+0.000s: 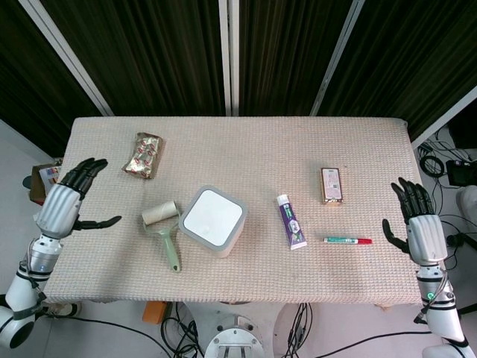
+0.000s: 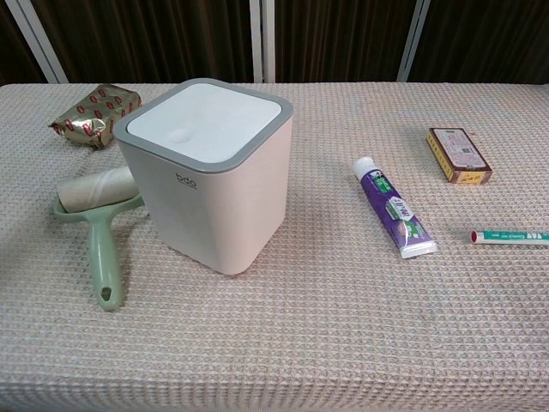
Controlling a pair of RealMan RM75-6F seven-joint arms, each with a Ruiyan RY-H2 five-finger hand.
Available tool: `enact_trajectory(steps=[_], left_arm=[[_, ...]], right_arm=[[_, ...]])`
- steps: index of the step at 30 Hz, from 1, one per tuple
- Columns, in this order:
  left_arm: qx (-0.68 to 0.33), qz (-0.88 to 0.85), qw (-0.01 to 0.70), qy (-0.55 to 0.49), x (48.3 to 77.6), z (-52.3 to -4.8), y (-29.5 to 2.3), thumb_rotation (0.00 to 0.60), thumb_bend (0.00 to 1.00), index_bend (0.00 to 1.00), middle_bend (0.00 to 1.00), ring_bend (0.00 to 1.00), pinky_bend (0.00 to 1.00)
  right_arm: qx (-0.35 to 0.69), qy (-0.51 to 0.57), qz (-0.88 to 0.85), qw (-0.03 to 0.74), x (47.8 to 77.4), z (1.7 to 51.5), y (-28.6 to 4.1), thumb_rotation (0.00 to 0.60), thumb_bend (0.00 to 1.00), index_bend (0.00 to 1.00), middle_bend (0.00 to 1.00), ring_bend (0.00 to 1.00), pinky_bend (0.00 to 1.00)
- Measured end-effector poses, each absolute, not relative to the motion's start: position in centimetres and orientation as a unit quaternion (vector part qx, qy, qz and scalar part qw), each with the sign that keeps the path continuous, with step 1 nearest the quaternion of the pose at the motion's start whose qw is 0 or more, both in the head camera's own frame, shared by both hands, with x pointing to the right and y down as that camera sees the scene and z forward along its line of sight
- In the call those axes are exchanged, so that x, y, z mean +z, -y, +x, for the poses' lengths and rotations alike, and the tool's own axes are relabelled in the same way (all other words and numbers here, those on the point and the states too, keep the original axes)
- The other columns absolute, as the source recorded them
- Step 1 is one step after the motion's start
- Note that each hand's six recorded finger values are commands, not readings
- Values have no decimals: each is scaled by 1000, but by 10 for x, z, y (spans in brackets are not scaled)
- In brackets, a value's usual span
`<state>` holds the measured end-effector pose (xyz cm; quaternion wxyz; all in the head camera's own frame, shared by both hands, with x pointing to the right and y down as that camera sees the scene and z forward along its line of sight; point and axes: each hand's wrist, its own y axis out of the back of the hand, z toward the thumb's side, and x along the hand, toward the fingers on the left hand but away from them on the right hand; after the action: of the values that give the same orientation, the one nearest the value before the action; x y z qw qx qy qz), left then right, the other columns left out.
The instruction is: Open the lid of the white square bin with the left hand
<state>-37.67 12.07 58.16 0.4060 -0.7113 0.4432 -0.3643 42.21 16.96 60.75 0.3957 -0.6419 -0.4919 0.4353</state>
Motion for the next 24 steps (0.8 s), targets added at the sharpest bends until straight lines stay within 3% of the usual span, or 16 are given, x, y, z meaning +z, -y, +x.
enact_trajectory(steps=[10, 17, 24], left_arm=[[-331, -752, 444, -357, 573, -326, -172, 298, 105, 114, 156, 74, 210], [-299, -768, 460, -329, 572, -297, -184, 293, 106, 114, 182, 74, 209], [-282, -783, 462, -306, 582, -269, -186, 293, 105, 114, 191, 74, 209]], right_arm=[[505, 464, -623, 376, 625, 463, -224, 600, 360, 0, 0, 0, 0], [538, 464, -618, 336, 646, 487, -252, 600, 359, 0, 0, 0, 0], [538, 469, -616, 332, 649, 492, -256, 600, 361, 0, 0, 0, 0]])
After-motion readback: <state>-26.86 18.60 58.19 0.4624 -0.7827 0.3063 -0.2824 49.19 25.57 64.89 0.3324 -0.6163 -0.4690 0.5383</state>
